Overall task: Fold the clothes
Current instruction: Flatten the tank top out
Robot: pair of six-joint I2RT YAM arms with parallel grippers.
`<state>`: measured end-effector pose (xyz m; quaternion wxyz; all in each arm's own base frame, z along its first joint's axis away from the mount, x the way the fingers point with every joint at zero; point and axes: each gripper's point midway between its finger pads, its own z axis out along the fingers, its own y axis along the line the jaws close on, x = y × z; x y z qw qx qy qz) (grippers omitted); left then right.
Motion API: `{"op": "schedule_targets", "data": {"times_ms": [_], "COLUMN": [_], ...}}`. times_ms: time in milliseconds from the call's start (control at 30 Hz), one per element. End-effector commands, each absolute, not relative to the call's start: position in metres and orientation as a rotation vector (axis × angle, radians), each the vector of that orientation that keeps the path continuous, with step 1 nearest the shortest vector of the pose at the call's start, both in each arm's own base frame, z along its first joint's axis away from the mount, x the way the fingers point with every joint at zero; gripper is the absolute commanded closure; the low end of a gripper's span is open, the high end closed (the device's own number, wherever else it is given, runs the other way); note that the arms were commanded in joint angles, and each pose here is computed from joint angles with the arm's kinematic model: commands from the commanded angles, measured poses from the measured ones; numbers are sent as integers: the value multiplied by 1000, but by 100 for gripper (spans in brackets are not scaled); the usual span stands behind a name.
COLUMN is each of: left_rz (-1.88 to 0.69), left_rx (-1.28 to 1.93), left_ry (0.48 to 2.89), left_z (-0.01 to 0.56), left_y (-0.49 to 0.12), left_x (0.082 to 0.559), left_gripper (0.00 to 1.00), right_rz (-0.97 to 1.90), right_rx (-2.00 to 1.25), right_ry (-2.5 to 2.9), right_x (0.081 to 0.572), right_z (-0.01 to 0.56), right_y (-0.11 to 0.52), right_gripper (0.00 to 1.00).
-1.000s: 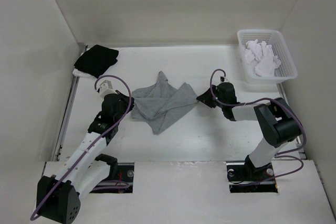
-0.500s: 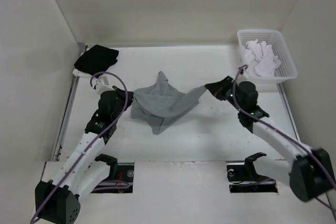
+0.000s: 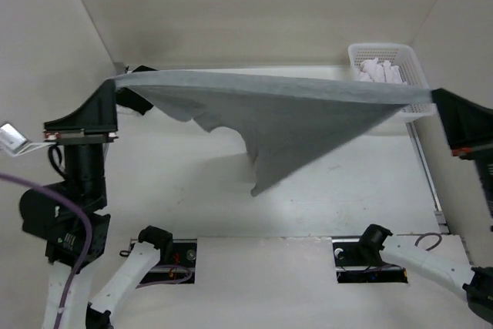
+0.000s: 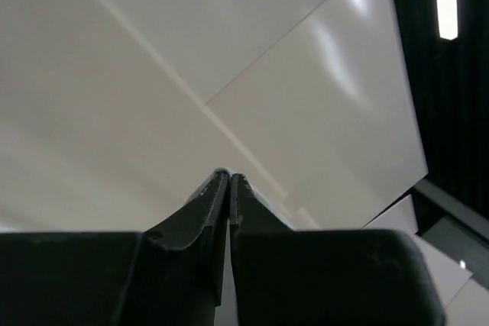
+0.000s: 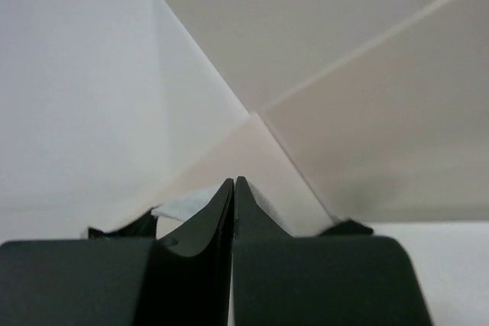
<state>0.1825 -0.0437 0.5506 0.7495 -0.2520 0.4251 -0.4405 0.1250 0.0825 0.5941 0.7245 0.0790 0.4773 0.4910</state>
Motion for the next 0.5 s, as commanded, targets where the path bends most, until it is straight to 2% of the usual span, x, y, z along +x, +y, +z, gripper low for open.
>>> {"op": "schedule_targets", "data": {"times_ms": [0, 100, 200, 333, 467], "left_rz": [-898, -859, -822, -744, -655], "left_rx": [-548, -544, -556, -588, -648], "left_ry": [827, 776, 802, 967, 1138], "left_z": [591, 618, 617, 564, 492], "left_y": [-25, -17, -20, -37, -45], "left_x": [169, 166, 189, 262, 342], "left_gripper": [99, 99, 99, 99, 99], "right_rz": [934, 925, 841, 691, 685], "right_rx": [210, 177, 153, 158, 161], "right_ry": [1111, 1114, 1157, 1229, 1340], "right_x": [139, 146, 170, 225, 309], "right_z": [604, 625, 624, 599, 551], "right_y": [66, 78, 102, 127, 145], "right_gripper": [100, 100, 100, 100, 100]}}
